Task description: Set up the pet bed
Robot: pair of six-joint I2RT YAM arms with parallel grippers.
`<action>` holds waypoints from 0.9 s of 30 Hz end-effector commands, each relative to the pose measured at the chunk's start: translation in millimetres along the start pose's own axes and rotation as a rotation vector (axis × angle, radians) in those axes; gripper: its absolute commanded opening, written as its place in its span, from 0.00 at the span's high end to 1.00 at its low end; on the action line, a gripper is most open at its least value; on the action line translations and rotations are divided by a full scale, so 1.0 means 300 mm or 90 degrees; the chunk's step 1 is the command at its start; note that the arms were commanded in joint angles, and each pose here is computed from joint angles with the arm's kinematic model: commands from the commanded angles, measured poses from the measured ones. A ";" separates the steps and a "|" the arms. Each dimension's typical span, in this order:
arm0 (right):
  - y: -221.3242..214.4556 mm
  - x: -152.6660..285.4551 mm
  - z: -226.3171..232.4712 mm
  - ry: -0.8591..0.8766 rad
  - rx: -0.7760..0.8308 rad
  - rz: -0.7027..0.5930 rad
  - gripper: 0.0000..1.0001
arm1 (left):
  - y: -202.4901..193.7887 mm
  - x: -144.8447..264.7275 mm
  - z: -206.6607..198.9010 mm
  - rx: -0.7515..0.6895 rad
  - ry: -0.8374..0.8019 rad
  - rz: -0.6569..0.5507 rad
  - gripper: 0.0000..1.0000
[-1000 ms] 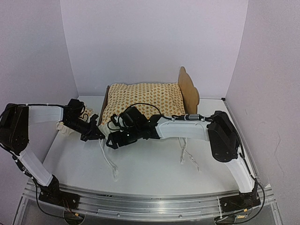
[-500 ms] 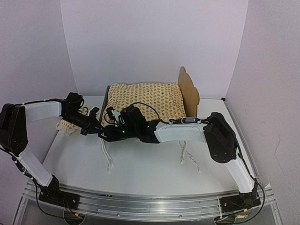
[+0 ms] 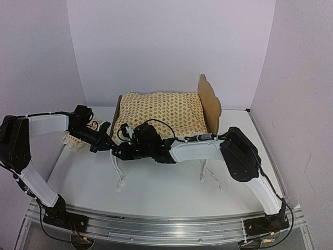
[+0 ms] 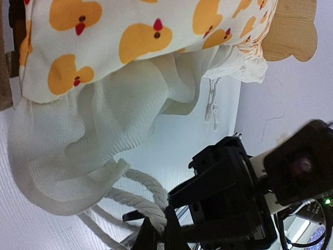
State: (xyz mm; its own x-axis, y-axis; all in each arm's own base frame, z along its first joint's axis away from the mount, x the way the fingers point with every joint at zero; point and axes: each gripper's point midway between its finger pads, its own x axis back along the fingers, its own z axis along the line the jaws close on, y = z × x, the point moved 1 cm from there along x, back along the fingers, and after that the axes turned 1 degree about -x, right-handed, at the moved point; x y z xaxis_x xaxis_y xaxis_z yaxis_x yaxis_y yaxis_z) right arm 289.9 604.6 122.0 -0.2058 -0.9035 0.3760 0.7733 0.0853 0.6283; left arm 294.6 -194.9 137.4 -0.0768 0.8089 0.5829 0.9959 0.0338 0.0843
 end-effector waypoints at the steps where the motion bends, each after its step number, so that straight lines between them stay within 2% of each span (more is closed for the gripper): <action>1: 0.063 -0.004 0.000 0.009 0.005 -0.053 1.00 | -0.020 0.015 -0.042 -0.011 -0.024 0.005 1.00; 5: 0.059 0.076 -0.050 -0.036 0.003 -0.055 1.00 | 0.007 0.034 -0.018 -0.058 0.037 -0.005 1.00; 12: 0.124 0.293 -0.161 -0.197 0.048 -0.053 1.00 | 0.030 0.061 0.000 -0.151 0.095 -0.018 1.00; 17: 0.154 0.325 -0.162 -0.224 0.069 -0.039 1.00 | 0.035 0.067 0.046 -0.202 0.148 -0.016 0.98; 18: 0.160 0.323 -0.152 -0.220 0.071 -0.036 1.00 | 0.032 0.067 0.054 -0.217 0.156 -0.011 0.93; 21: 0.212 0.314 -0.078 -0.176 0.081 -0.046 1.00 | 0.051 0.088 0.042 -0.296 0.178 -0.007 0.65; 23: 0.252 0.316 -0.012 -0.136 0.085 -0.053 1.00 | 0.079 0.114 -0.006 -0.365 0.176 -0.013 0.52; 27: 0.327 0.303 0.117 -0.057 0.092 -0.068 1.00 | 0.130 0.164 -0.142 -0.509 0.137 -0.026 0.35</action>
State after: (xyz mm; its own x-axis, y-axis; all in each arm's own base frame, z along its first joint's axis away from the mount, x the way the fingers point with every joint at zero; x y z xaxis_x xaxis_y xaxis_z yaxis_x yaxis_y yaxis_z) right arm 335.7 520.1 168.8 -0.3990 -0.7671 0.5023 0.7024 0.0964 0.7052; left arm 307.6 -169.9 147.7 -0.1289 0.6383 0.7589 0.8668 -0.2993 0.3990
